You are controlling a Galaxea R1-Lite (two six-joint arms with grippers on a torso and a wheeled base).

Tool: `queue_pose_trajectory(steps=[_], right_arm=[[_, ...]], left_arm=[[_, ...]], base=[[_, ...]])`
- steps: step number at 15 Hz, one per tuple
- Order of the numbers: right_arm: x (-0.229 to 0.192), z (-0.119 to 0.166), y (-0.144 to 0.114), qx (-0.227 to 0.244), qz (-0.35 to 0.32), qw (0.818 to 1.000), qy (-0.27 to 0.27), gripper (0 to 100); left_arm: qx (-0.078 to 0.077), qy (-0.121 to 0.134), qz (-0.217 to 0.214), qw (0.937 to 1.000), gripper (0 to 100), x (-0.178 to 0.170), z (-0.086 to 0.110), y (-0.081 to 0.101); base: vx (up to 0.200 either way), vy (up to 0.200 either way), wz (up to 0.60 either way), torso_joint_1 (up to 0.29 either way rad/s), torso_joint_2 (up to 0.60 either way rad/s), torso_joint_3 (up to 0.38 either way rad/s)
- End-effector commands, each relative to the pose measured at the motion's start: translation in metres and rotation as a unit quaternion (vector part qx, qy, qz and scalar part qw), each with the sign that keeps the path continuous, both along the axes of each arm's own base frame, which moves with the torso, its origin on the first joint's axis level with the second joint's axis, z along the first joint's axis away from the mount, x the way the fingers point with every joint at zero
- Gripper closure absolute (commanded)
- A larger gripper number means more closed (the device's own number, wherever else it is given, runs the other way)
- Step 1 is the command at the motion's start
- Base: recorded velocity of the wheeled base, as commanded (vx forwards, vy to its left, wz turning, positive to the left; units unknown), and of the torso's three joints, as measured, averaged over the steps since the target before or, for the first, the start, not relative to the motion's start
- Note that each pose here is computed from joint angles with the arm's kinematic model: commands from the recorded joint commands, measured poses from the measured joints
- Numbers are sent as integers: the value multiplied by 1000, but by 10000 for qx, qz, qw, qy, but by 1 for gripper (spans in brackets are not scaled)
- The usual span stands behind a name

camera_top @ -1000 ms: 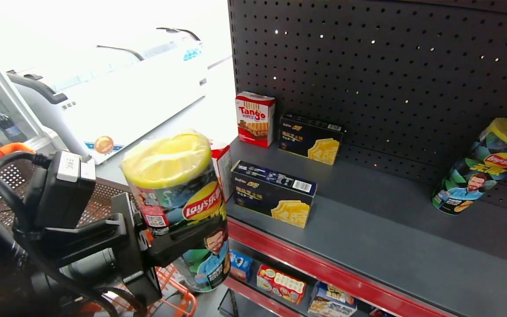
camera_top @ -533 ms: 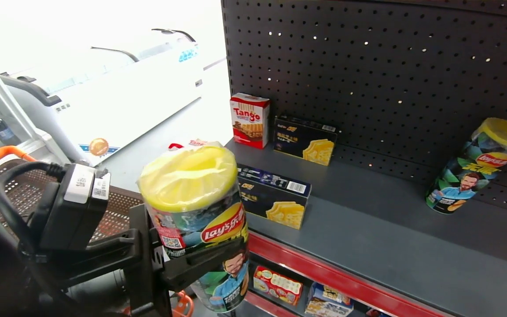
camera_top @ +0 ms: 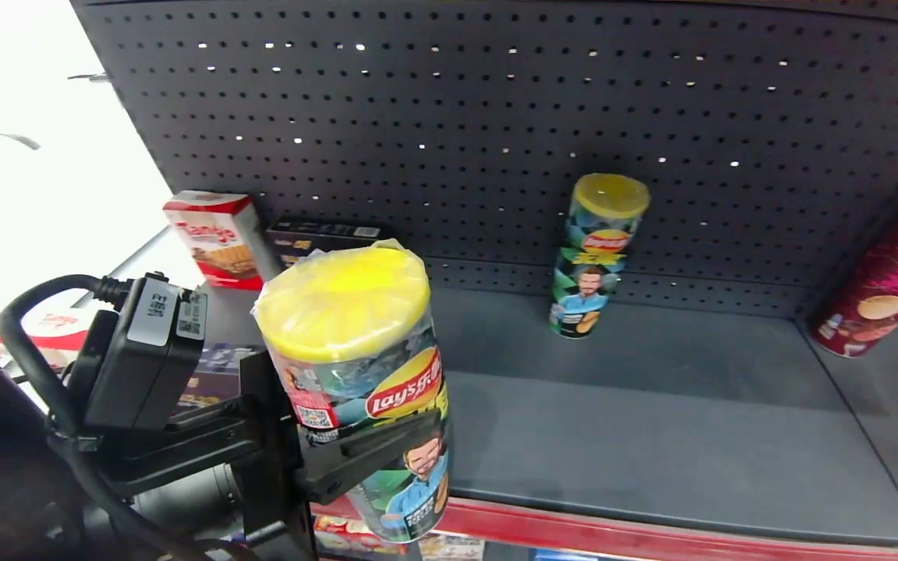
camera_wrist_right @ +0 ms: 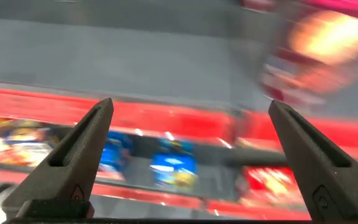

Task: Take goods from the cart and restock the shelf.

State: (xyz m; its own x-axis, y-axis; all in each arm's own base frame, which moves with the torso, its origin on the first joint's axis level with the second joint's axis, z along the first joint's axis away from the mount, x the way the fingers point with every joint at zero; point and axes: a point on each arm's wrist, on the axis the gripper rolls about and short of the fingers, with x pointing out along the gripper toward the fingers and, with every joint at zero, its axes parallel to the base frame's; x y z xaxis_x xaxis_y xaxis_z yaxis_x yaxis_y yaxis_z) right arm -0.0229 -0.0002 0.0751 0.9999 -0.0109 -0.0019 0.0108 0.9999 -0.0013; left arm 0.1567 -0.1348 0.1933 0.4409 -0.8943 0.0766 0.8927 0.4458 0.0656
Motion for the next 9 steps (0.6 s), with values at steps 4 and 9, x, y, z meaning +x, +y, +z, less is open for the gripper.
queue_pose_trajectory(steps=[4, 9], right_arm=[[0, 0, 0, 6, 1, 10000, 6, 0], [0, 0, 0, 6, 1, 10000, 6, 0]], left_arm=[[-2, 10, 80, 10000, 100, 1, 0, 2], [-8, 4, 118, 9999, 100, 2, 0, 4]], base=[[0, 0, -150, -1, 2, 1], [0, 0, 0, 0, 0, 0]])
